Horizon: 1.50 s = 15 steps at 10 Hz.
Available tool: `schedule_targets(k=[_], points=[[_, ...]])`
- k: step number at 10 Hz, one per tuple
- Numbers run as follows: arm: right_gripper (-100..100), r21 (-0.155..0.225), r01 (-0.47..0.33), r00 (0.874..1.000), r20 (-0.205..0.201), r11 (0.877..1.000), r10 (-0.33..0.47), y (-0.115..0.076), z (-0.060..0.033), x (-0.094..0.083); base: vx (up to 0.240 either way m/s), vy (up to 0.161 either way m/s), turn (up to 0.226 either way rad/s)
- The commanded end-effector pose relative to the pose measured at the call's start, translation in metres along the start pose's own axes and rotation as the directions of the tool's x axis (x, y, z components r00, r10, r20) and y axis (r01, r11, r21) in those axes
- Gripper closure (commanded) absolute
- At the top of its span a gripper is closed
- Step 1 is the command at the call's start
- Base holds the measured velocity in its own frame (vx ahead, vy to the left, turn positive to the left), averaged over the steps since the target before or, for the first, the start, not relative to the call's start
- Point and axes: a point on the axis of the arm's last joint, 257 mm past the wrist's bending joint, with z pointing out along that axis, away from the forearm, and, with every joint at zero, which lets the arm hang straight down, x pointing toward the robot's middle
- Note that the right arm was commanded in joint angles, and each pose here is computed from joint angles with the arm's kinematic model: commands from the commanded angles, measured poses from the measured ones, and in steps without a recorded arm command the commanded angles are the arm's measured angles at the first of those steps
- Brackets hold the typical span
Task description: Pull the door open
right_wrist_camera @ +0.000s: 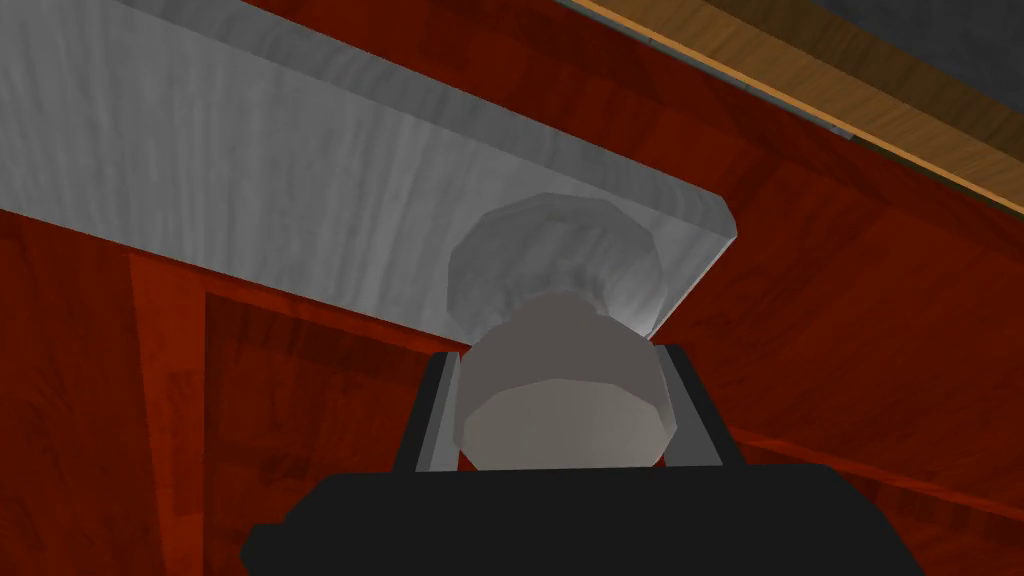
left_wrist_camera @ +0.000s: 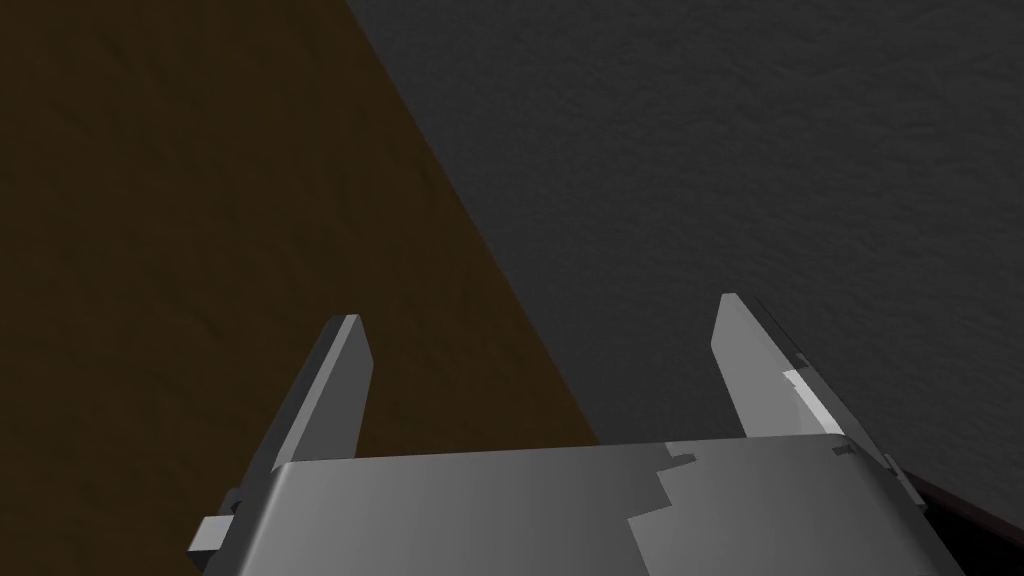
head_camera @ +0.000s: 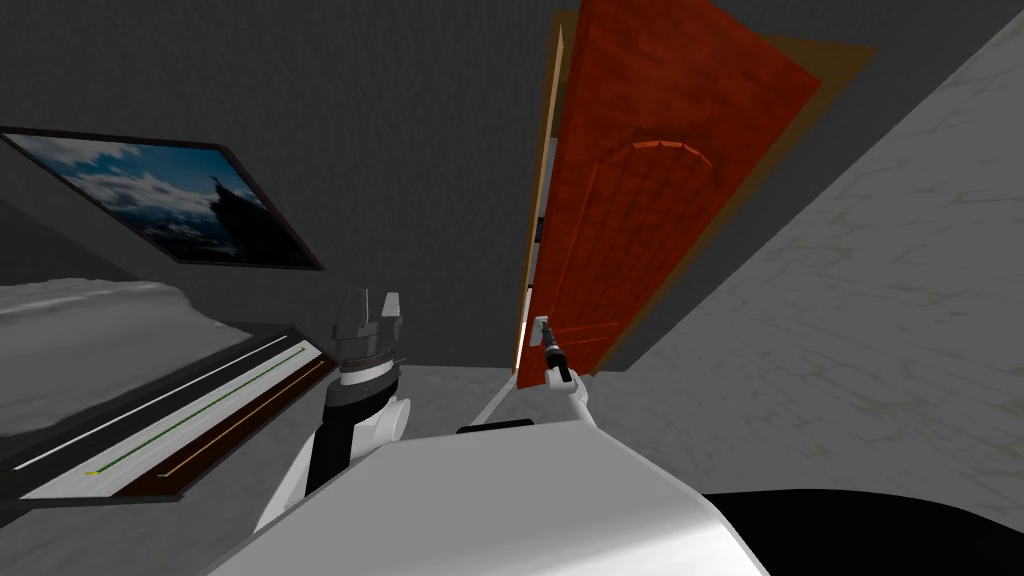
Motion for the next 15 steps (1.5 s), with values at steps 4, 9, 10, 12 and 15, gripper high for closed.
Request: schedule_targets(k=[4,9,10,12,15], points=[[100,-0.013,-0.215,0.977,0.013,0.977,0.215,0.008,-0.0038,0.004,-0.038,-0.051,0.085],[100,-0.022,-0.443,0.896,0.031,0.896,0.444,0.011,-0.0095,0.004,-0.034,-0.038,0.076],[100,-0.025,-0.49,0.871,0.031,0.872,0.49,0.012,-0.0114,0.006,-0.037,-0.07,0.159],[100,-0.029,-0.577,0.815,0.04,0.816,0.578,0.012,-0.0135,0.006,-0.034,-0.05,0.086],[100,-0.036,-0.691,0.72,0.046,0.721,0.692,0.014,-0.0175,0.008,-0.027,-0.044,0.094]])
